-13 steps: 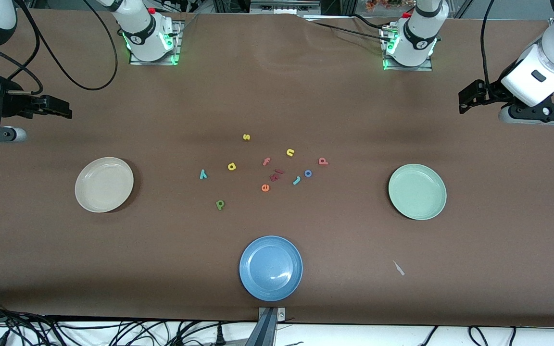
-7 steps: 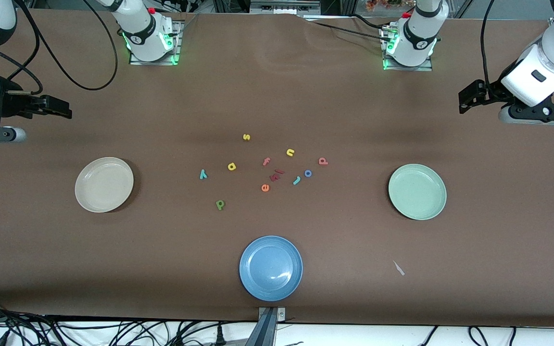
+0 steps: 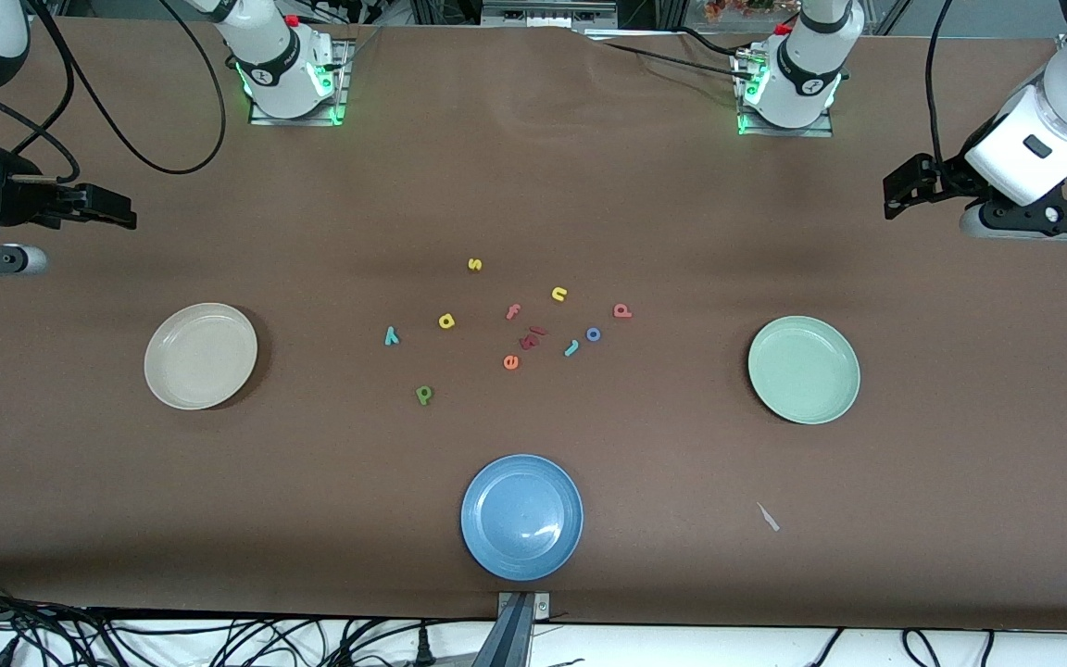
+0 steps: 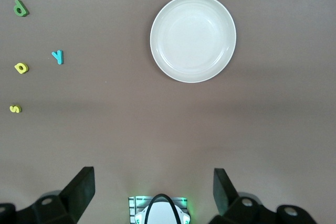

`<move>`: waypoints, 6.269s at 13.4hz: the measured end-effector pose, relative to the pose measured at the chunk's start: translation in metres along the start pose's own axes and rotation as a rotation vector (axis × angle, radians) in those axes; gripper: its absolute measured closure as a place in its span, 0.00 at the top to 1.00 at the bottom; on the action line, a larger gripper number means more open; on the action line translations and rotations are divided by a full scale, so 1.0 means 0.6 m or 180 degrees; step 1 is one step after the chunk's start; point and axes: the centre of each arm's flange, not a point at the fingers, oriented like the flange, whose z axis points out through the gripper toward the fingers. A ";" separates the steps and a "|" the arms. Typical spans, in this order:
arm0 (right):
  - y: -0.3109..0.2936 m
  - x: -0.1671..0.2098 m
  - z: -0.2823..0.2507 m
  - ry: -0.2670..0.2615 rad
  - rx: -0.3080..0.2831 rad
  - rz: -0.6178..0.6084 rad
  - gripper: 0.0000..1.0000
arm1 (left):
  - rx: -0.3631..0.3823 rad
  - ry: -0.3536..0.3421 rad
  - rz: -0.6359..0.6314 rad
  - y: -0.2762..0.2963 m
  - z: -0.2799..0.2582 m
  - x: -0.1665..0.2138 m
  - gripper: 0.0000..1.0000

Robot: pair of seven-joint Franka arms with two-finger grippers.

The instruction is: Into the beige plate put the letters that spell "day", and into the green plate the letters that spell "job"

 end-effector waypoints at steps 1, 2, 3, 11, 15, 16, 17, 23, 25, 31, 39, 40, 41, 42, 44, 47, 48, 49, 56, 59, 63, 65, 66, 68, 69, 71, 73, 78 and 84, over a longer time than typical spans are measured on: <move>0.000 0.000 0.000 0.0000 0.0000 0.0000 1.00 | 0.0000 0.0000 0.0000 0.000 0.000 0.000 1.00; 0.000 0.000 0.000 0.0001 0.0000 0.0000 1.00 | 0.0000 0.0000 0.0000 0.000 0.000 0.000 1.00; 0.000 0.000 0.000 0.0001 0.0000 0.0000 1.00 | 0.0000 0.0000 0.0000 0.000 0.000 0.000 1.00; 0.000 0.000 0.000 0.0002 0.0000 0.0001 1.00 | 0.0000 0.0000 -0.0001 0.000 0.000 0.000 1.00; 0.000 0.000 0.000 0.0002 0.0000 0.0001 1.00 | -0.0001 0.0000 -0.0006 -0.002 0.000 0.000 1.00; 0.000 0.000 0.000 0.0003 0.0000 0.0001 1.00 | 0.0000 0.0000 -0.0004 -0.001 0.000 0.000 1.00; 0.000 0.000 0.000 0.0004 0.0000 0.0001 1.00 | 0.0000 -0.0001 0.0007 0.001 0.000 0.000 1.00; 0.001 0.001 0.000 0.0002 0.0000 0.0003 1.00 | 0.0025 -0.0107 0.0357 0.096 0.030 0.005 1.00; 0.001 0.001 0.000 0.0002 0.0000 0.0003 1.00 | 0.0039 -0.0194 0.0537 0.147 0.054 0.008 1.00; 0.001 0.001 0.001 0.0003 0.0000 0.0003 1.00 | -0.0223 -0.0441 0.1713 0.285 0.134 0.037 1.00; 0.001 0.002 0.001 0.0011 -0.0001 0.0003 1.00 | -0.0423 -0.0265 0.3277 0.403 0.392 0.143 1.00; 0.001 0.002 0.001 0.0013 -0.0001 0.0004 1.00 | -0.0392 -0.0211 0.3366 0.417 0.417 0.140 1.00; 0.001 0.002 0.001 0.0014 -0.0001 0.0003 1.00 | -0.0329 -0.0137 0.3466 0.435 0.445 0.131 1.00; 0.001 0.003 0.001 0.0015 -0.0001 0.0003 1.00 | -0.0263 -0.0099 0.3575 0.458 0.479 0.113 1.00; 0.000 0.004 0.002 0.0020 -0.0001 0.0002 1.00 | -0.0153 -0.0180 0.3792 0.496 0.549 0.075 1.00; -0.003 0.007 0.006 0.0012 -0.0005 -0.0009 1.00 | -0.0116 -0.0314 0.3908 0.513 0.622 0.060 1.00; -0.005 0.008 0.008 0.0006 -0.0006 -0.0014 1.00 | -0.0121 -0.0345 0.3914 0.512 0.638 0.060 1.00; -0.007 0.010 0.010 -0.0001 -0.0008 -0.0021 1.00 | -0.0098 -0.0379 0.3955 0.513 0.651 0.058 0.97; -0.076 0.043 0.049 -0.0034 -0.0054 -0.0125 1.00 | 0.0062 -0.0370 0.4172 0.535 0.684 0.047 0.63; -0.129 0.055 0.070 0.0008 -0.0064 -0.0092 1.00 | 0.0056 -0.0352 0.4192 0.539 0.696 0.046 0.63; -0.173 0.078 0.113 0.0117 -0.0013 0.0073 1.00 | 0.0106 -0.0332 0.4248 0.542 0.701 0.046 0.38; -0.197 0.088 0.143 0.0178 -0.0013 0.0158 1.00 | 0.0141 -0.0324 0.4282 0.543 0.700 0.046 0.28; -0.218 0.094 0.163 0.0199 -0.0019 0.0227 1.00 | 0.0143 -0.0321 0.4282 0.543 0.699 0.047 0.28; -0.274 0.102 0.203 0.0205 -0.0056 0.0334 1.00 | 0.0155 -0.0325 0.4271 0.542 0.689 0.051 0.28; -0.301 0.103 0.218 0.0211 -0.0074 0.0361 1.00 | 0.0171 -0.0376 0.4254 0.538 0.678 0.054 0.28; -0.335 0.109 0.243 0.0226 -0.0096 0.0376 1.00 | 0.0211 -0.0509 0.4183 0.517 0.642 0.062 0.28; -0.352 0.122 0.275 0.0281 -0.0099 0.0343 1.00 | 0.0232 -0.0611 0.4148 0.469 0.604 0.080 0.28; -0.392 0.128 0.408 0.0576 -0.0036 0.0213 1.00 | 0.0224 -0.0702 0.4350 0.262 0.584 0.166 0.28; -0.442 0.114 0.524 0.0780 0.0078 0.0012 1.00 | 0.0300 -0.0787 0.4067 0.094 0.599 0.204 0.28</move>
